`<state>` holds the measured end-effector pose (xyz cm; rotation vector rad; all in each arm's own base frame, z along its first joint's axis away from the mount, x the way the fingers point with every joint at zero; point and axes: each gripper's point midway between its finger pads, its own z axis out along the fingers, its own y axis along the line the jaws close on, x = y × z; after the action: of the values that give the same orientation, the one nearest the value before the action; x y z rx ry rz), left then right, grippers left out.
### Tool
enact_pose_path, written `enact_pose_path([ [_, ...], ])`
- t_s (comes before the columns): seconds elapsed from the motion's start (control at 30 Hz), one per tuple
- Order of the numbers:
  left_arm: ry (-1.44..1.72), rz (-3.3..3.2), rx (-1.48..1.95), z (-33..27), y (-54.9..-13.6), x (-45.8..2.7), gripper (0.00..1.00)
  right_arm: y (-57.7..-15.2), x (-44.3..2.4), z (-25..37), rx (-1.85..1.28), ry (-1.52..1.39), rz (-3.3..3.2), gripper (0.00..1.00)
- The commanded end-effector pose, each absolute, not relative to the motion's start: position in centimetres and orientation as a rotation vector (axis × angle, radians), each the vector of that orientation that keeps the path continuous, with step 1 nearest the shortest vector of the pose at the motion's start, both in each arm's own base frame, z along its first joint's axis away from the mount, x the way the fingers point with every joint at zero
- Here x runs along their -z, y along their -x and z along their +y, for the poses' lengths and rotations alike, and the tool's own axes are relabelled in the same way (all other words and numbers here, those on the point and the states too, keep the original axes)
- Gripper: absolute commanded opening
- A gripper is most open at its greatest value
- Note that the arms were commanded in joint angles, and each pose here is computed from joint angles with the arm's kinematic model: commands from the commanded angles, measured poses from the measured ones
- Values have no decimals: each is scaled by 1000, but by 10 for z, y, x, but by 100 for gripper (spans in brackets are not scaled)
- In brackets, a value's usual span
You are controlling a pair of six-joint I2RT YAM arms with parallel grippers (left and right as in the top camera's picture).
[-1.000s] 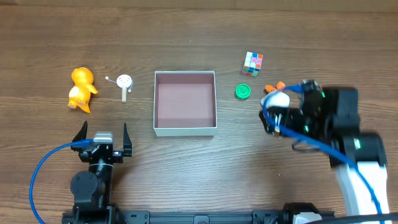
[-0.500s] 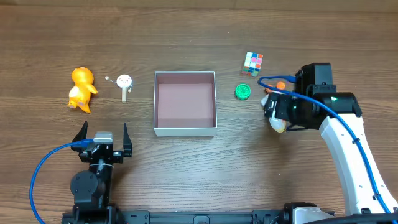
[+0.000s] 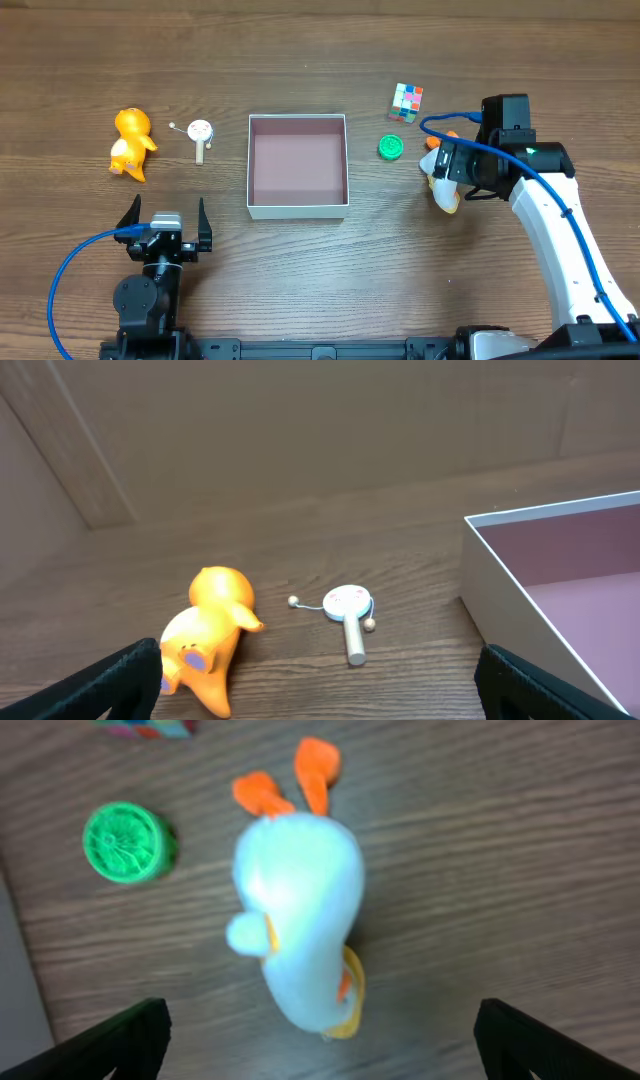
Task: Pack container
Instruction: 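Move the right gripper forward past the plush duck toward the Rubik's cube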
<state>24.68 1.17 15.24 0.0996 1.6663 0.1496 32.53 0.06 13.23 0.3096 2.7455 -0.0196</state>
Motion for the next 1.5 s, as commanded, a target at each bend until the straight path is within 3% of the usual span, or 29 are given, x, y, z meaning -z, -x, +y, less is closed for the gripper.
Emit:
enact_pose_path([
  [0.0,-122,1668,-153,10,-247,-151,100,-345,-148,9,-56,-296,2665,100],
  [0.43,-122,1668,-153,10,-247,-151,100,-366,-67,-4,85,-326,2821,100],
  [0.6,-122,1668,-153,10,-247,-151,100,-384,-94,0,55,-319,2769,100],
  [0.73,-122,1668,-153,10,-247,-151,100,-429,-174,3,3,-297,2593,100],
  [0.93,-122,1668,-153,10,-247,-151,100,-448,-218,79,-587,-156,2480,100],
  [1.0,-122,1668,-154,10,-247,-151,100,-451,-222,82,-605,-156,2456,100],
  [1.13,-122,1668,-153,10,-247,-151,100,-440,-198,61,-221,-213,2551,100],
  [1.33,-122,1668,-153,10,-247,-151,100,-441,-209,147,-283,111,2469,100],
  [1.47,-122,1668,-153,10,-247,-151,100,-485,-211,136,-299,-235,2337,100],
])
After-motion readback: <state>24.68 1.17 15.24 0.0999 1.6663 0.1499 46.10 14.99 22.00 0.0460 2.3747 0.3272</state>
